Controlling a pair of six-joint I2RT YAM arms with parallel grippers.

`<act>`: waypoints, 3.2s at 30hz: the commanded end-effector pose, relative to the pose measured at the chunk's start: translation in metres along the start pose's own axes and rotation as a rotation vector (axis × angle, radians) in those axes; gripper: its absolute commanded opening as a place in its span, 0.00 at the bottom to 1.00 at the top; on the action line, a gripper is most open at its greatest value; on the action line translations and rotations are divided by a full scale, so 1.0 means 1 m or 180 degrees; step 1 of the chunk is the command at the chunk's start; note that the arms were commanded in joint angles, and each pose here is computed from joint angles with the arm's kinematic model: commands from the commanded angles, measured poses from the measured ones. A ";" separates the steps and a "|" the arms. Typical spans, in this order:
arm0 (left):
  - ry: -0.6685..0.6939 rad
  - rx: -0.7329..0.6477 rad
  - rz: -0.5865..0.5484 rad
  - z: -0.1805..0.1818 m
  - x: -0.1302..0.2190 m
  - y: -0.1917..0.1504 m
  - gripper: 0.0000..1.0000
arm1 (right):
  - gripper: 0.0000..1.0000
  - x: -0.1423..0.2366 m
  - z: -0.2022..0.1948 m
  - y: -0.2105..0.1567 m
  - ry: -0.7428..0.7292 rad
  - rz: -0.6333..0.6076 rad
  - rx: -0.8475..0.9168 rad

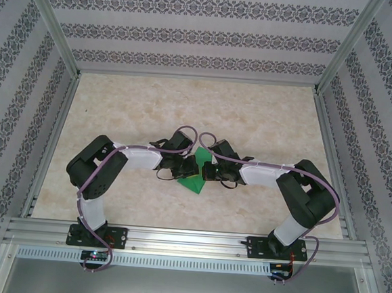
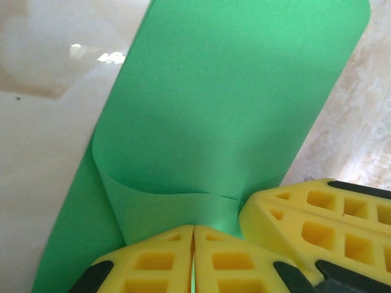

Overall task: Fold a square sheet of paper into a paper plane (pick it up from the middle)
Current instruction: Fold the triangle a second time at the center of the table.

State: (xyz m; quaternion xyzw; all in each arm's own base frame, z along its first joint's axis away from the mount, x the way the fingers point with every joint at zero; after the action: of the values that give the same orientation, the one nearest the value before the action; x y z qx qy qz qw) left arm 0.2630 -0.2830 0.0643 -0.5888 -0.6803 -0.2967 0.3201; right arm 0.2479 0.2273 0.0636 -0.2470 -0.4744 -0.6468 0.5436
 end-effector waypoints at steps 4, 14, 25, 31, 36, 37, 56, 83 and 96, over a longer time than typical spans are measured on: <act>0.0273 0.0094 0.0095 0.033 -0.011 -0.011 0.10 | 0.12 -0.001 -0.002 -0.006 -0.0134 0.0123 -0.0058; 0.0266 0.0075 0.0065 0.031 -0.007 -0.011 0.10 | 0.30 0.059 0.019 0.005 0.0257 -0.0358 -0.0327; 0.0245 0.0046 0.0047 0.028 -0.006 -0.009 0.10 | 0.05 0.027 0.047 -0.025 0.0915 0.0115 -0.0646; 0.0245 0.0038 0.0055 0.027 -0.006 -0.009 0.10 | 0.03 0.008 0.046 -0.031 0.0923 0.0304 -0.0732; 0.0254 0.0040 0.0062 0.029 -0.006 -0.011 0.10 | 0.03 0.000 0.043 -0.033 0.0878 0.0361 -0.0785; 0.0255 0.0039 0.0062 0.029 -0.005 -0.011 0.10 | 0.03 -0.001 0.042 -0.034 0.0872 0.0380 -0.0792; 0.0301 0.0048 0.0069 0.034 -0.005 -0.014 0.10 | 0.04 -0.012 0.023 -0.058 0.0736 0.0593 -0.0946; 0.0297 0.0029 0.0077 0.032 -0.003 -0.014 0.10 | 0.05 0.021 0.050 -0.050 0.0833 0.0481 -0.0740; 0.0289 0.0017 0.0071 0.031 -0.002 -0.014 0.10 | 0.04 -0.011 0.028 -0.082 0.0486 0.0828 -0.0925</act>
State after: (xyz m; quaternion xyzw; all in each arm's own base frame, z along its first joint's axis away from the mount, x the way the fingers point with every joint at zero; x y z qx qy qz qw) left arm 0.2618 -0.2793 0.0626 -0.5909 -0.6854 -0.2991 0.3027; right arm 0.1778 0.2606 0.0574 -0.2967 -0.2942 -0.6622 0.6220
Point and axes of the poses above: each hand's point on the last joint's axis, 136 mm out from that joint toward the fingers, its own x axis back along the fingers, its own z axis along the line the jaws close on, y = z × x, the point moved 6 cm from there along x, back along the fingers, and after that the axes turned 3 degrees about -x, right-handed, at the moved point
